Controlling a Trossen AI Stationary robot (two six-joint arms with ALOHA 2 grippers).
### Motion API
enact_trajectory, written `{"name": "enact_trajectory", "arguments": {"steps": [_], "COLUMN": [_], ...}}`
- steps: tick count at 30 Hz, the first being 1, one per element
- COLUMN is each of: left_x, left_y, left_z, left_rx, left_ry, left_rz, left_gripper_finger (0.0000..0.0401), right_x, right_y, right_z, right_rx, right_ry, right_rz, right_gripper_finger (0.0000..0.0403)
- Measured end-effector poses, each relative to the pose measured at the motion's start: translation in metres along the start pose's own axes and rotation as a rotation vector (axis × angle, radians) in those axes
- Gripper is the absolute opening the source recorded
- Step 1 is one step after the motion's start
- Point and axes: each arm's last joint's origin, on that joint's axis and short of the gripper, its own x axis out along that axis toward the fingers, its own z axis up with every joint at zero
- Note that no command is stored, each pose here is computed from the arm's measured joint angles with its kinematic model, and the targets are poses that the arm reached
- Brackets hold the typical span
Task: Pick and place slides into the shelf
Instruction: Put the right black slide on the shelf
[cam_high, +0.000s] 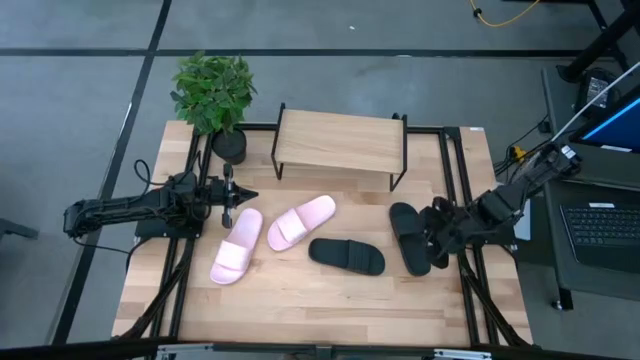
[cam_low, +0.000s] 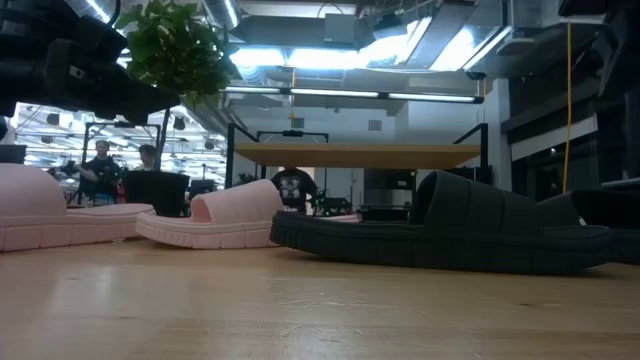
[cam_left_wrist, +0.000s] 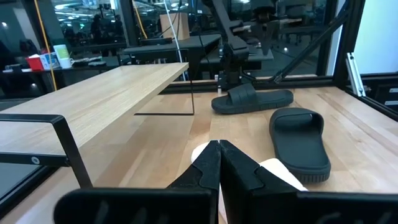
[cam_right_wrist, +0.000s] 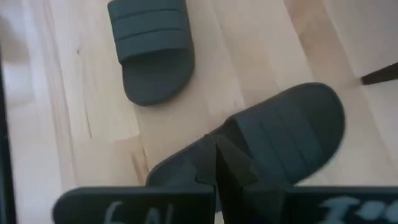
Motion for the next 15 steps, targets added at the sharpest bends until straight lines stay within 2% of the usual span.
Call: {"name": "enact_trajectory", "arguments": {"steps": [4,11,15], "left_x": [0.000,0.000,0.000], "left_y": [0.000,0.000,0.000], "left_z": [0.000,0.000,0.001], "left_rx": [0.000,0.001,0.008], "left_ry": [0.000,-0.003,-0.010], "left_rz": [0.000,0.000,0.001], "left_gripper_finger": [0.0000,0.0000,0.0000], "right_x": [-0.001,0.020,0.029], "right_y": [0.013,0.030,0.034], "right_z": [-0.002,-0.014,-0.016], "right_rx": [-0.012,-0.027,-0.029], "right_ry": [0.006,0.087,0.084], "right_rz": [-0.070,-0.218,-0.285], "right_gripper_finger": [0.0000,0.0000,0.0000]}}
